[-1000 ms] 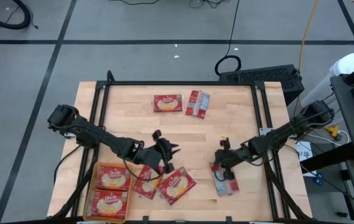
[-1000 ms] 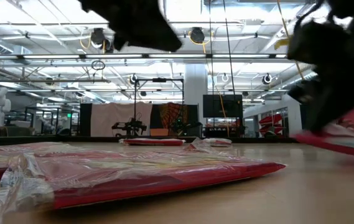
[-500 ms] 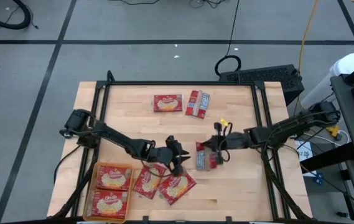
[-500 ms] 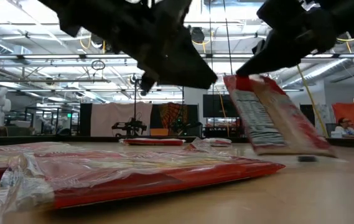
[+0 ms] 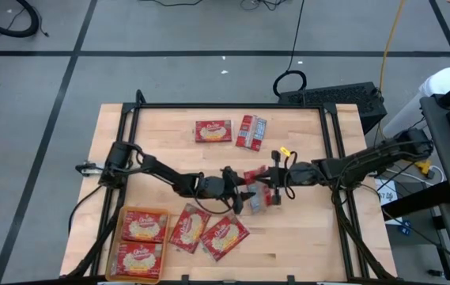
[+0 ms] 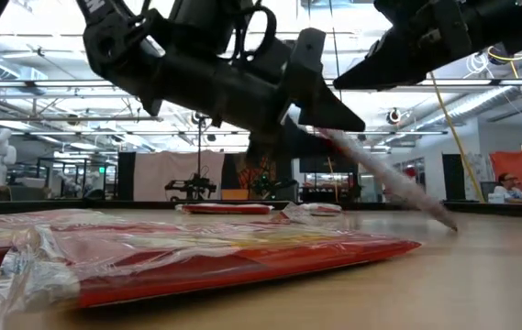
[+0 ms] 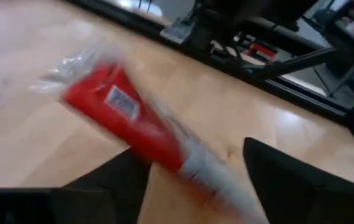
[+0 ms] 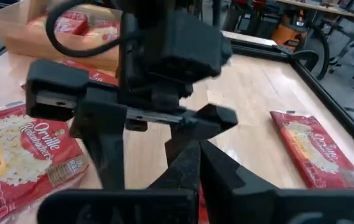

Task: Sort popcorn bags into baskets
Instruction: Put the red popcorn bag into the orange bin

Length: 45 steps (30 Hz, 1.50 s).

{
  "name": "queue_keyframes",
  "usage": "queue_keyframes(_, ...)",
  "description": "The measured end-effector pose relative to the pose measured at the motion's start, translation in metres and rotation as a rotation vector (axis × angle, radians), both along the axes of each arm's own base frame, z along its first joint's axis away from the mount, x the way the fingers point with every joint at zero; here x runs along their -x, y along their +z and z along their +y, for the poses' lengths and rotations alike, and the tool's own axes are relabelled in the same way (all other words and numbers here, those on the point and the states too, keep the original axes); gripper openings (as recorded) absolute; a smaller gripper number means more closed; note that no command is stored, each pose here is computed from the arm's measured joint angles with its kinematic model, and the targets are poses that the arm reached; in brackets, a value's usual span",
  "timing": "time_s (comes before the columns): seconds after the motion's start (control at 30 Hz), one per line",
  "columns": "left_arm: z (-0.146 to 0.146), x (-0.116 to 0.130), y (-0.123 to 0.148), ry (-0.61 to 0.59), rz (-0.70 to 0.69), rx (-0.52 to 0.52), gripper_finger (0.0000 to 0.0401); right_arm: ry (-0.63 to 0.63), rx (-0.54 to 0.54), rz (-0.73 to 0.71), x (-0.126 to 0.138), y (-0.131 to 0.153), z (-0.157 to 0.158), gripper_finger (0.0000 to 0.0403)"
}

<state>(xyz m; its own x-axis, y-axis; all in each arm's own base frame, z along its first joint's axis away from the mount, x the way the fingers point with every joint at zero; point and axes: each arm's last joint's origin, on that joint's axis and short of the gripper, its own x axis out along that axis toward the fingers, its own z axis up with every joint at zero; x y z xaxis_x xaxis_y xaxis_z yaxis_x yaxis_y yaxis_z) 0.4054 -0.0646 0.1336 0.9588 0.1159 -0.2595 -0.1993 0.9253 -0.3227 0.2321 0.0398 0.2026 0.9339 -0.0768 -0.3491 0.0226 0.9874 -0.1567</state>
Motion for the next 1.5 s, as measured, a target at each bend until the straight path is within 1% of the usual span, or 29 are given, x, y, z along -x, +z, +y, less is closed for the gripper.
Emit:
queue_keyframes(0.07, 0.0, 0.001, 0.005, 0.006, 0.016, -0.073, 0.0191, 0.0, -0.003, -0.003, 0.0, 0.001, 0.0, 0.0)
queue_keyframes(0.13, -0.001, 0.004, 0.013, -0.005, 0.033, -0.143, 0.0117, -0.007, -0.021, -0.006, 0.001, 0.002, 0.0, 0.0)
queue_keyframes(0.2, 0.0, 0.006, 0.024, -0.014, 0.029, -0.187, 0.004, -0.015, -0.044, -0.011, 0.003, 0.004, 0.0, 0.0)
queue_keyframes(0.23, 0.001, 0.008, 0.03, -0.013, 0.031, -0.201, 0.0024, -0.021, -0.056, -0.009, 0.004, 0.004, -0.001, 0.0)
queue_keyframes(0.33, 0.004, 0.011, 0.039, -0.021, 0.046, -0.268, 0.0023, -0.047, -0.096, -0.026, 0.007, 0.008, -0.001, 0.0)
queue_keyframes(0.43, 0.003, 0.015, 0.051, -0.042, 0.055, -0.364, 0.0013, -0.092, -0.083, -0.056, 0.011, 0.013, 0.002, 0.001)
queue_keyframes(0.5, 0.001, 0.017, 0.054, -0.043, 0.08, -0.419, 0.0008, -0.116, -0.07, -0.089, 0.014, 0.018, 0.006, 0.0025)
queue_keyframes(0.53, 0.0, 0.02, 0.055, -0.038, 0.115, -0.45, 0.0008, -0.13, -0.067, -0.109, 0.016, 0.021, 0.008, 0.0034)
queue_keyframes(0.63, -0.004, 0.026, 0.058, 0.007, 0.187, -0.57, 0.0005, -0.149, -0.083, -0.166, 0.024, 0.031, 0.014, 0.0066)
queue_keyframes(0.73, -0.011, 0.035, 0.07, 0.057, 0.235, -0.728, 0.0004, -0.185, -0.172, -0.199, 0.03, 0.036, 0.017, 0.0097)
queue_keyframes(0.83, -0.024, 0.046, 0.085, 0.042, 0.271, -0.902, 0.0003, -0.204, -0.265, -0.2, 0.033, 0.033, 0.018, 0.0123)
queue_keyframes(0.9, -0.035, 0.051, 0.092, -0.002, 0.265, -1.001, 0.0003, -0.222, -0.308, -0.186, 0.034, 0.025, 0.018, 0.0136)
queue_keyframes(1.03, -0.064, 0.066, 0.1, -0.119, 0.3, -1.248, 0.0003, -0.255, -0.418, -0.186, 0.038, 0.011, 0.016, 0.0156)
queue_keyframes(1.13, -0.087, 0.078, 0.095, -0.222, 0.357, -1.474, 0.0003, -0.231, -0.526, -0.203, 0.041, 0.001, 0.016, 0.0166)
queue_keyframes(1.2, -0.099, 0.083, 0.092, -0.277, 0.373, -1.585, 0.0003, -0.235, -0.61, -0.228, 0.043, -0.006, 0.016, 0.017)
queue_keyframes(1.27, -0.107, 0.086, 0.088, -0.292, 0.393, -1.647, 0.0004, -0.207, -0.684, -0.248, 0.045, -0.012, 0.015, 0.0176)
queue_keyframes(1.33, -0.111, 0.087, 0.083, -0.295, 0.426, -1.682, 0.0004, -0.176, -0.755, -0.257, 0.045, -0.017, 0.016, 0.0181)
queue_keyframes(1.5, -0.113, 0.089, 0.08, -0.319, 0.459, -1.753, 0.0003, -0.129, -0.845, -0.234, 0.037, -0.026, 0.021, 0.0202)
